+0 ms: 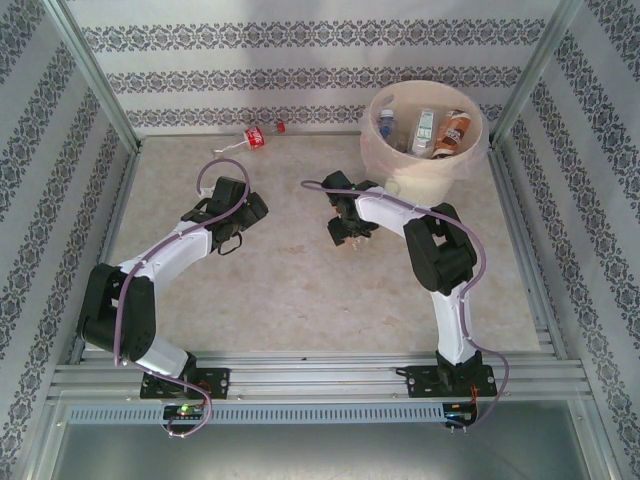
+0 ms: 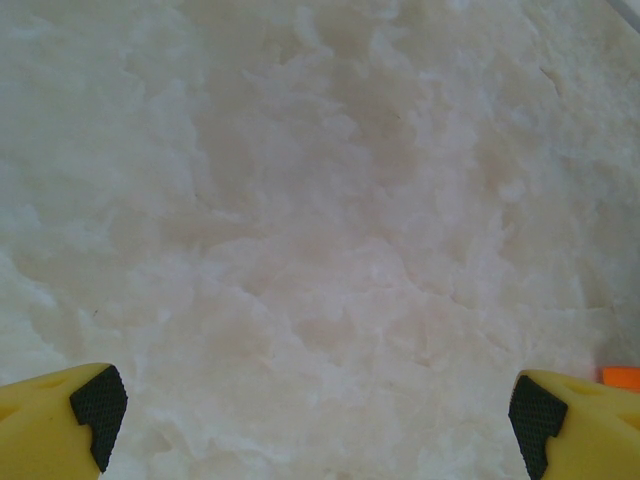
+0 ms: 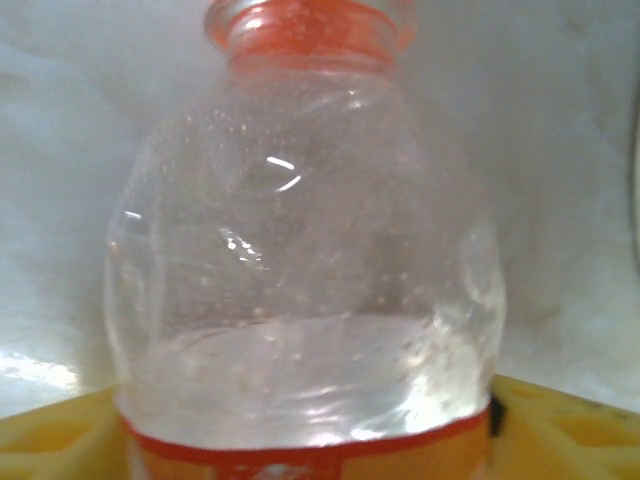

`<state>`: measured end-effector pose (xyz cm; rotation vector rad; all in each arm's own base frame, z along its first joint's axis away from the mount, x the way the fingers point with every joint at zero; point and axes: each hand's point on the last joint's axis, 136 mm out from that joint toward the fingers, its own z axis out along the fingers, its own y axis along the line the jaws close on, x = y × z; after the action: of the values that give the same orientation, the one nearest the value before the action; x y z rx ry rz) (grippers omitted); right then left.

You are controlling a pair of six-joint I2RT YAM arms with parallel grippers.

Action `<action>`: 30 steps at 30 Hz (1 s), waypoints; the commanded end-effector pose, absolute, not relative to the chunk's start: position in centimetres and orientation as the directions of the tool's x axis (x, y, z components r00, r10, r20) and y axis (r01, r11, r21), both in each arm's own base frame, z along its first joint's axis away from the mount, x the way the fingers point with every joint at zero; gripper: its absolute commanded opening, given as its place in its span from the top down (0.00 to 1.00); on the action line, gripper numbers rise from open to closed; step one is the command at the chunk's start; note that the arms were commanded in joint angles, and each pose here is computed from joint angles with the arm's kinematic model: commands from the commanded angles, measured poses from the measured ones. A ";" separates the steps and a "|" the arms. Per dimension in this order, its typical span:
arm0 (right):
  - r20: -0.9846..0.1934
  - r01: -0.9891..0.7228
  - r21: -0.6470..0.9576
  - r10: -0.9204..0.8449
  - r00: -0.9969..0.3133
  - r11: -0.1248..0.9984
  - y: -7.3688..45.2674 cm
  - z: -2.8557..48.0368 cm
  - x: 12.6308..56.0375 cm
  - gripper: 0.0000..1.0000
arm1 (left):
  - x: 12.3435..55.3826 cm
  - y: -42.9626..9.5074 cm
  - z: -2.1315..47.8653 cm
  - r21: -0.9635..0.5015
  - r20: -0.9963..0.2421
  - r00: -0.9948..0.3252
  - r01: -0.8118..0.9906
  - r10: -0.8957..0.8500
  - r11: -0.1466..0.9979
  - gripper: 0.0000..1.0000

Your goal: Put the plastic bottles in the bin

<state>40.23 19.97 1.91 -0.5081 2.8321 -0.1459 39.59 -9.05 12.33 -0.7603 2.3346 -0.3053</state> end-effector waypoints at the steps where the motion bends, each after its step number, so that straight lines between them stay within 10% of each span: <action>1: -0.231 -0.319 -0.101 -0.334 -0.914 0.942 20.9 0.8 40.1 0.36 | 39.8 -8.4 13.2 -0.385 -0.530 -0.607 -0.450 -0.592 0.806 0.00; 18: -0.752 -0.440 0.282 -0.088 -0.653 0.852 25.0 28.5 42.2 0.48 | 40.1 -8.1 14.2 -0.392 -0.553 -0.588 -0.441 -0.590 0.807 0.00; 30: -0.790 -0.238 0.499 0.326 -0.519 0.833 13.4 39.2 48.5 0.48 | 40.1 -8.2 14.3 -0.400 -0.549 -0.587 -0.440 -0.595 0.804 0.00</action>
<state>46.96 15.03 38.41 -0.0454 2.0109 0.6630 39.72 -8.70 12.60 -0.7572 2.3245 -0.2789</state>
